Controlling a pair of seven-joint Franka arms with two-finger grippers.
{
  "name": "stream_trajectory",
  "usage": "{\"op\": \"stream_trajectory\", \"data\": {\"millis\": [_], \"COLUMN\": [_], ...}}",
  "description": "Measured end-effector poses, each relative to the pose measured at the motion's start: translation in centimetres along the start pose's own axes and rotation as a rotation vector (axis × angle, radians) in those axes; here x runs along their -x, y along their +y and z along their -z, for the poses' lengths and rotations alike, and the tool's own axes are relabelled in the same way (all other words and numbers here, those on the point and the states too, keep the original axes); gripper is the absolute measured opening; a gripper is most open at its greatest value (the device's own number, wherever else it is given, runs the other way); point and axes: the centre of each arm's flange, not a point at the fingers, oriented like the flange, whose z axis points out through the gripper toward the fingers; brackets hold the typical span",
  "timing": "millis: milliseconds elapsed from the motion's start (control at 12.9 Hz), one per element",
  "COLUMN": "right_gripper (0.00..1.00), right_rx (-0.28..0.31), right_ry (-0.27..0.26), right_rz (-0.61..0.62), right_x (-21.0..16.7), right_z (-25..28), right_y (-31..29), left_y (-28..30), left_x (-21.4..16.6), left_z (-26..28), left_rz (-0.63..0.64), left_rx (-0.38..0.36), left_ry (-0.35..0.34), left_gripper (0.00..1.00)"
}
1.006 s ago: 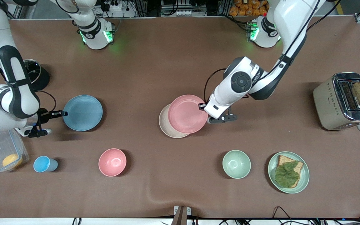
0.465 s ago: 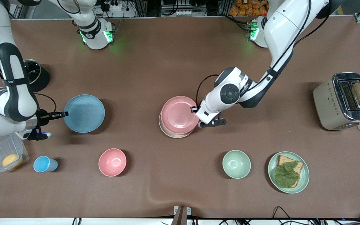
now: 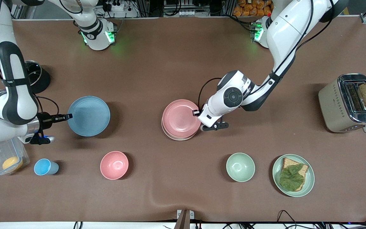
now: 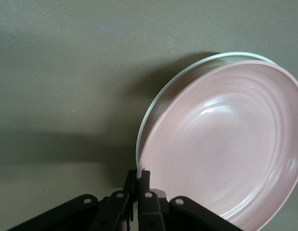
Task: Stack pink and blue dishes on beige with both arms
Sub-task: 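Release the pink plate with the left gripper while the right gripper lifts blue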
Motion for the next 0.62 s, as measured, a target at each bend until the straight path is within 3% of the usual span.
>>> {"op": "stream_trajectory", "data": {"millis": [542, 619], "right_gripper": [0.05, 0.05], "right_rx": [0.016, 0.018], "right_ry": [-0.009, -0.011], "right_rz": [-0.033, -0.040], "right_x": [-0.6, -0.6], "right_z": [0.2, 0.2], "right_y": [-3.3, -3.6], "left_y": [-0.3, -0.4], "left_x": [-0.1, -0.2], "left_z": [-1.5, -1.6], "left_rz": [0.008, 0.009], "left_rx": [0.007, 0.008], "left_ry": [-0.011, -0.011], "left_gripper": [0.05, 0.09]}}
